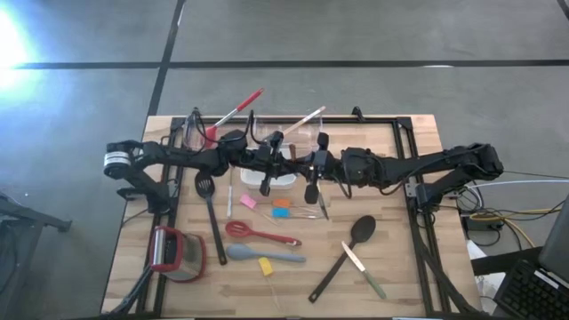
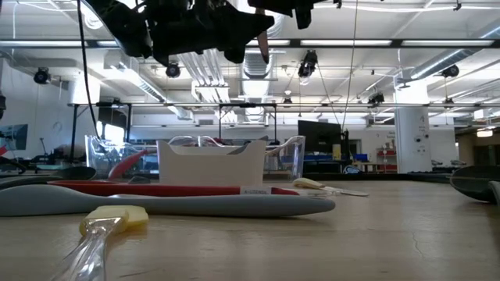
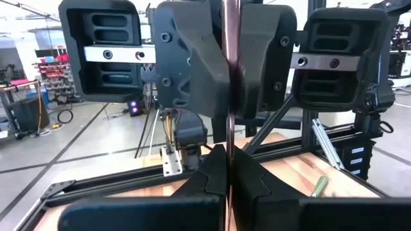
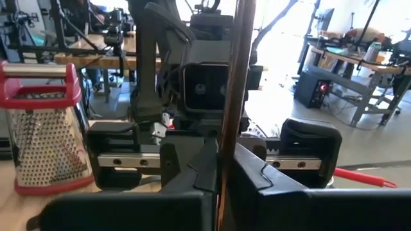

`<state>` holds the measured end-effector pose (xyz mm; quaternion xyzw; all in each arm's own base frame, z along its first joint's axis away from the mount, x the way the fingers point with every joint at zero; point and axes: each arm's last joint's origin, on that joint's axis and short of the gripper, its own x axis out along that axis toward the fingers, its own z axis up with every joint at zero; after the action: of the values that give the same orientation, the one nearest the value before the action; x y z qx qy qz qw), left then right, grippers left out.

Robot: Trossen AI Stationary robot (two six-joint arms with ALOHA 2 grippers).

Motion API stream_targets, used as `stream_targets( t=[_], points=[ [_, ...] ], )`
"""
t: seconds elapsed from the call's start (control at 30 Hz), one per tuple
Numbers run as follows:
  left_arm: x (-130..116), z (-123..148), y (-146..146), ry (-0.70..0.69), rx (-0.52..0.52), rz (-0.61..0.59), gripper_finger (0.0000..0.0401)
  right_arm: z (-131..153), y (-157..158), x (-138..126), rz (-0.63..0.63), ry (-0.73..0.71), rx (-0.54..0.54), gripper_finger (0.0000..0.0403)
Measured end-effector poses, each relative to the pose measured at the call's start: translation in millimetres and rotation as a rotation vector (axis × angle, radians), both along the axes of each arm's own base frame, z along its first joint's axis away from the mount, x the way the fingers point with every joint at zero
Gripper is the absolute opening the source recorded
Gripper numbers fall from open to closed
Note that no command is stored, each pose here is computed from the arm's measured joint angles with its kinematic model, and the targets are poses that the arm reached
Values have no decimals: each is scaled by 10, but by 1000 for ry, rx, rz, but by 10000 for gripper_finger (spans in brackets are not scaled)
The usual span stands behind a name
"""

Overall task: Pick & Place Kitchen Items
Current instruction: Put the golden knife into the white bin

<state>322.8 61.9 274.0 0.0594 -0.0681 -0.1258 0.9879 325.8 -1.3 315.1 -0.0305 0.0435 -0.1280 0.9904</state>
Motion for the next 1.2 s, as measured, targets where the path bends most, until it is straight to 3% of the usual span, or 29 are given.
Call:
stream_targets(
  t=[0.23,0.6,0.77,1.0,1.2],
  points=[
    [-1,2,0,-2,2,-2,6,97,0,15,1,52,-14,9],
    [-58,22,29,74,-69,10,65,362,-13,-20,-48,238,-7,8],
    [-234,18,76,239,-6,161,80,424,-37,-62,-99,327,5,8],
    [-633,120,83,463,193,471,98,461,-118,-81,-137,373,35,8],
    [-1046,419,24,440,256,655,96,271,-369,-21,-138,460,198,8]
  ],
)
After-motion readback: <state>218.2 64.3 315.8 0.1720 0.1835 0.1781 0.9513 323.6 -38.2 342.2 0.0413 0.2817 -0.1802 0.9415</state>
